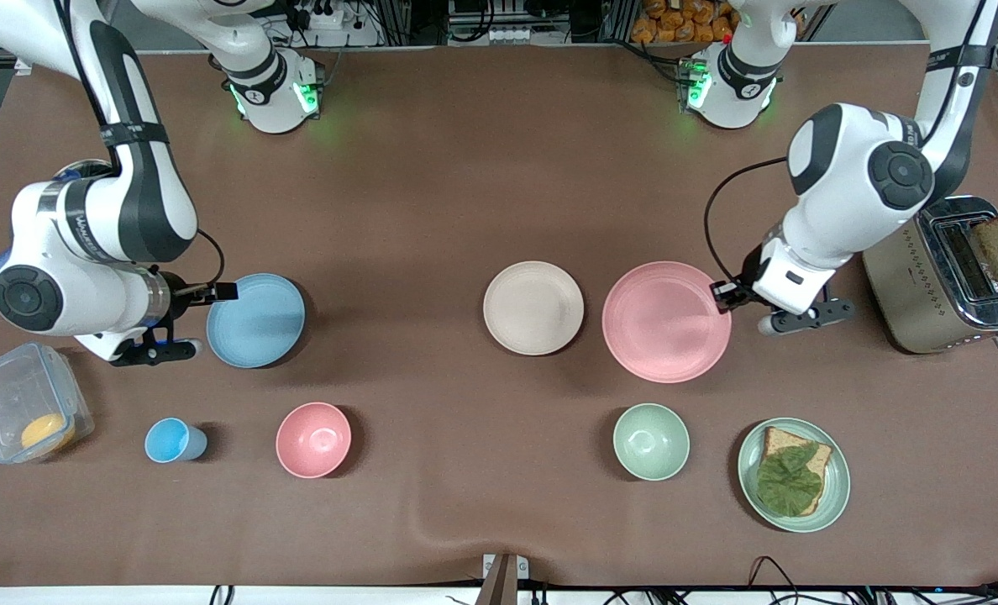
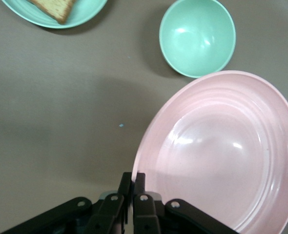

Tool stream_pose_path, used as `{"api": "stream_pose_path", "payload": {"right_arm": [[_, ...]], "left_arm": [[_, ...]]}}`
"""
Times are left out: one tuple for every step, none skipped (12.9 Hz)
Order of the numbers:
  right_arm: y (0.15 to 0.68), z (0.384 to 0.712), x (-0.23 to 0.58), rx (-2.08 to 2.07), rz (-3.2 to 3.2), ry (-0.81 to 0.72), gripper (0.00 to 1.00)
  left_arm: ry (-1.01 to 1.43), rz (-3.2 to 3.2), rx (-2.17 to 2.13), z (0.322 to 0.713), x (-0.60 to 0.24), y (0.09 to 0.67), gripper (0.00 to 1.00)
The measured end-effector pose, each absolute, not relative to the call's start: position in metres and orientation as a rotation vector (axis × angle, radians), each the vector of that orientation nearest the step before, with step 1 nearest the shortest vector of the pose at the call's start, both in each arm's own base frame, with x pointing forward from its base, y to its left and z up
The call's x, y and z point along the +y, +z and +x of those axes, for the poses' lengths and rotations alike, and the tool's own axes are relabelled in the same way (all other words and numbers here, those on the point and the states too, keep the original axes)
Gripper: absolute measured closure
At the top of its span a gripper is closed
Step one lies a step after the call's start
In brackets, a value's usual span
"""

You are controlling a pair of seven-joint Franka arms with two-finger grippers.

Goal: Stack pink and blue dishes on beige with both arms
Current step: 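Carry the pink plate with the left gripper onto the beige plate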

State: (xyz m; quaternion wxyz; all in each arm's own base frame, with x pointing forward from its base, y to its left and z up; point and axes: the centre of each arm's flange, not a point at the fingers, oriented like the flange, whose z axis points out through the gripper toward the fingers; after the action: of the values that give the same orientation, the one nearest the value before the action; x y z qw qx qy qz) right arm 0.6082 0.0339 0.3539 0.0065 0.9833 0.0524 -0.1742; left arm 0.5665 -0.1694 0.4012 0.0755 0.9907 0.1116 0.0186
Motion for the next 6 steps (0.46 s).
{"api": "stream_pose_path", "payload": {"right_arm": [[0.350, 0.609, 0.034, 0.167, 3.076, -0.544, 0.00], [0.347, 0.610, 0.034, 0.168, 3.077, -0.540, 0.00], [0.343, 0.612, 0.034, 0.169, 3.077, -0.536, 0.00], [0.338, 0.613, 0.034, 0.169, 3.077, -0.533, 0.00], [0.331, 0.614, 0.034, 0.169, 3.079, -0.516, 0.00], [0.322, 0.614, 0.034, 0.170, 3.082, -0.494, 0.00]], "left_arm": [[0.045, 2.970, 0.331, 0.566, -0.173, 0.398, 0.95], [0.033, 2.969, 0.331, 0.565, -0.177, 0.394, 0.95], [0.017, 2.966, 0.340, 0.563, -0.185, 0.390, 0.95], [0.000, 2.960, 0.354, 0.560, -0.198, 0.385, 0.95], [-0.014, 2.952, 0.370, 0.556, -0.215, 0.377, 0.95], [-0.024, 2.940, 0.392, 0.551, -0.235, 0.368, 0.95]]}}
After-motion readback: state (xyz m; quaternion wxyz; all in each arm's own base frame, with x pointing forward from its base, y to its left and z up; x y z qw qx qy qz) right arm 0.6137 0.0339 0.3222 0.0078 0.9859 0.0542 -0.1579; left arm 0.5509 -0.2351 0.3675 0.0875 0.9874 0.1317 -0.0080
